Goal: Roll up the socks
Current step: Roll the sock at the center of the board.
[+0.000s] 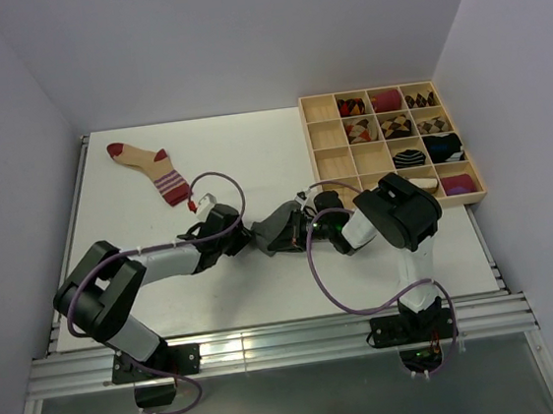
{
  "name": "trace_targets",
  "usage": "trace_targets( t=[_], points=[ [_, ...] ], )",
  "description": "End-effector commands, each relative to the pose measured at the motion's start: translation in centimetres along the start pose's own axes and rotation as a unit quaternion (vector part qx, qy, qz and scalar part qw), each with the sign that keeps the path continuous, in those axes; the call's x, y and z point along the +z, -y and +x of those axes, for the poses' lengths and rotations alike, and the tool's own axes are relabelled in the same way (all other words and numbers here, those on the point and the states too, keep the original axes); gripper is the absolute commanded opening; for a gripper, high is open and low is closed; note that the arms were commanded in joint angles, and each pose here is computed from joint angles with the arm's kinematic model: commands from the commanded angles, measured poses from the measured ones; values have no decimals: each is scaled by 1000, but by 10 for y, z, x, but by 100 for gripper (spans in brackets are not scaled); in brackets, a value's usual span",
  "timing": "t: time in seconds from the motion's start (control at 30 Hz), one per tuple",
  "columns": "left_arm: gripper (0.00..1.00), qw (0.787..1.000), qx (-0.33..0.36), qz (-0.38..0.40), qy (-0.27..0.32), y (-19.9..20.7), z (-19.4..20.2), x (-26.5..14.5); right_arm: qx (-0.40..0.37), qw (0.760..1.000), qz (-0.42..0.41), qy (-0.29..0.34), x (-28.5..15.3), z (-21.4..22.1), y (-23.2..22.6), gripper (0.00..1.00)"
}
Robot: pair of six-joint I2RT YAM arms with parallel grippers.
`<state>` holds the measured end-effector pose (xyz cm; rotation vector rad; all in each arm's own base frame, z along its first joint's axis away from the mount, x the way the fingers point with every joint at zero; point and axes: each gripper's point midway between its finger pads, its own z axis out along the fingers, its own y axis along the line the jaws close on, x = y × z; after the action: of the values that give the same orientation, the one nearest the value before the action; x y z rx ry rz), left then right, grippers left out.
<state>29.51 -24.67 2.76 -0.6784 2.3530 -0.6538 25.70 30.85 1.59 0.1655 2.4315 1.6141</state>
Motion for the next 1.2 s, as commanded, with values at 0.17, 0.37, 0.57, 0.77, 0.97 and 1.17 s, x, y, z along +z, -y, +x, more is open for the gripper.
trace_targets(
  t=[0.17,0.37,0.57,0.77,0.97,1.17],
  points=[
    [10,996,22,-85,-5,-29,4,6,-33,999,23,9,-1,-6,2,10],
    [7,983,76,-167,21,-39,-16,-18,-147,988,36,35,-13,-7,-21,32],
    [8,967,127,-221,-10,-49,-13,-27,-319,934,104,123,-33,-20,-47,46],
    [9,959,154,-234,-42,-47,-7,-24,-459,858,165,157,-22,-7,-65,50],
    [9,959,161,-226,-54,-34,-7,-21,-542,801,189,171,-1,10,-72,52],
    [9,960,161,-220,-61,-32,-4,-20,-596,757,209,168,18,24,-71,52]
  ],
)
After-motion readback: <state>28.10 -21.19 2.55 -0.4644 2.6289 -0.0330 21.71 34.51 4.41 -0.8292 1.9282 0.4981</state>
